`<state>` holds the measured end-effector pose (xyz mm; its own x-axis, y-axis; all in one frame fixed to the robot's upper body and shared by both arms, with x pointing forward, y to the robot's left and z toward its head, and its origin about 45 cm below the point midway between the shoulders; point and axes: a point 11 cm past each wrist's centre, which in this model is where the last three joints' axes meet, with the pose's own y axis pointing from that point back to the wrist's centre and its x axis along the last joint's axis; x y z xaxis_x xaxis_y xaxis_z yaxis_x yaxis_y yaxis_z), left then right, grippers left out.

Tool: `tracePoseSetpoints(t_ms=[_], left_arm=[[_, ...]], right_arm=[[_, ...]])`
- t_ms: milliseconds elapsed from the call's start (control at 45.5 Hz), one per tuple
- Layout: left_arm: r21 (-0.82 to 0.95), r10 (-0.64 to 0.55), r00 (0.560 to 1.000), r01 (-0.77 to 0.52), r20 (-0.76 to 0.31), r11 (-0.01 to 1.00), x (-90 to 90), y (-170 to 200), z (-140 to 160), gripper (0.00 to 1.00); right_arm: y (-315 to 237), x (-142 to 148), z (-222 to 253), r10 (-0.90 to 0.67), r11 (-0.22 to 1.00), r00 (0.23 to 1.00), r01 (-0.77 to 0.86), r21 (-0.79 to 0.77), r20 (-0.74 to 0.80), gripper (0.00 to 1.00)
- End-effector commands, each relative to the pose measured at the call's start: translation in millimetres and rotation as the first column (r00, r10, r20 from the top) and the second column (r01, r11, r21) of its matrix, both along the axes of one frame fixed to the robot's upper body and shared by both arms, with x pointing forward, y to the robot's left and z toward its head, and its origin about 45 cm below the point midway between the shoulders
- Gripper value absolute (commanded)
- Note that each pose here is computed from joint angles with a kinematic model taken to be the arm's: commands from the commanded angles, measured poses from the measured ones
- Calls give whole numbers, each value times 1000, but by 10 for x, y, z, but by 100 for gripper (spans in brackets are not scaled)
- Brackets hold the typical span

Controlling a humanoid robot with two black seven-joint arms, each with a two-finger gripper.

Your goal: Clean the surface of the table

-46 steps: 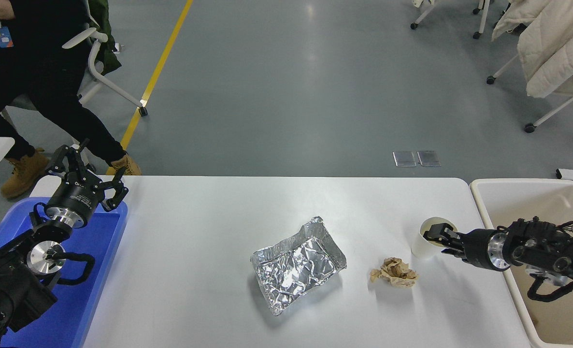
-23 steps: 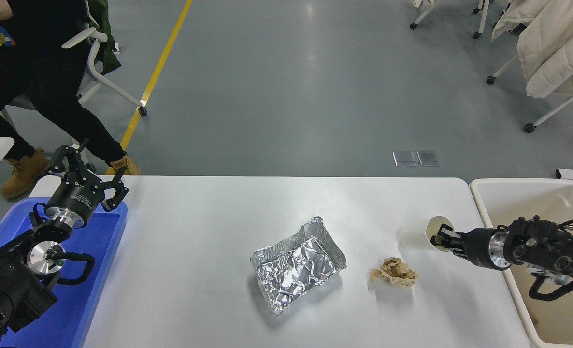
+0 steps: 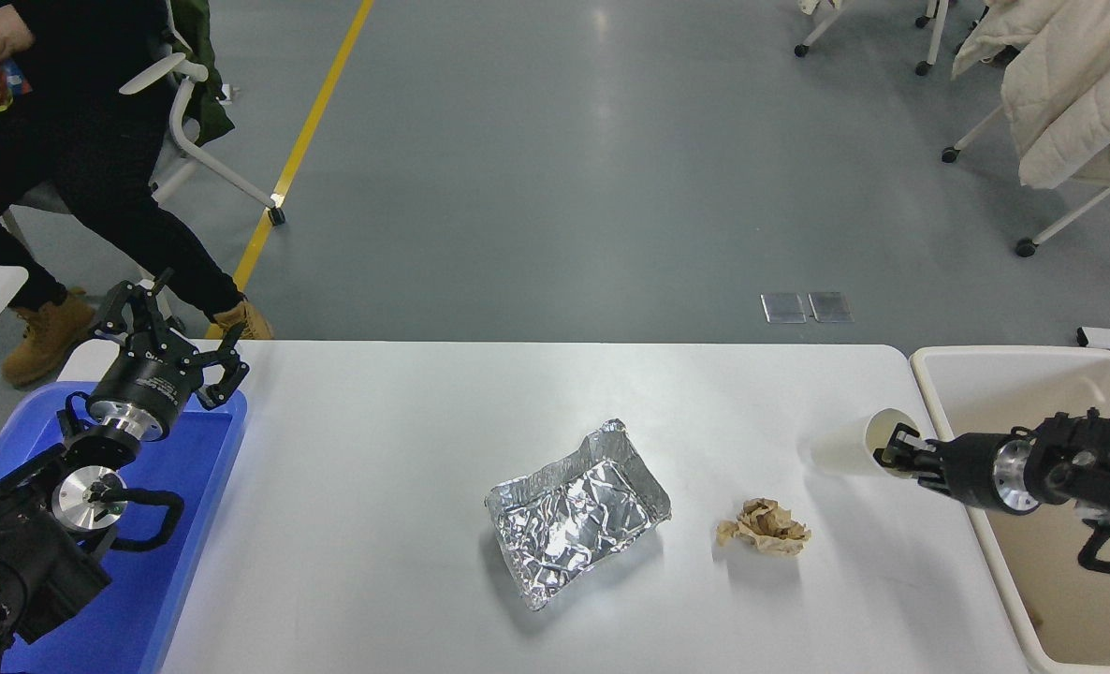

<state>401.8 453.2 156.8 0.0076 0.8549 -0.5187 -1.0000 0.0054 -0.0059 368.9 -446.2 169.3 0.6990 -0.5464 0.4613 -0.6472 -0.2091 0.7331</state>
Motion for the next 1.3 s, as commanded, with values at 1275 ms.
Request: tracePoseSetpoints(t_ms=[1275], left_arm=[[-1, -1, 1000, 1, 1, 1000, 0, -1, 1, 100]], right_arm=[[-1573, -30, 1423, -221, 946, 972, 235, -224, 83, 0]])
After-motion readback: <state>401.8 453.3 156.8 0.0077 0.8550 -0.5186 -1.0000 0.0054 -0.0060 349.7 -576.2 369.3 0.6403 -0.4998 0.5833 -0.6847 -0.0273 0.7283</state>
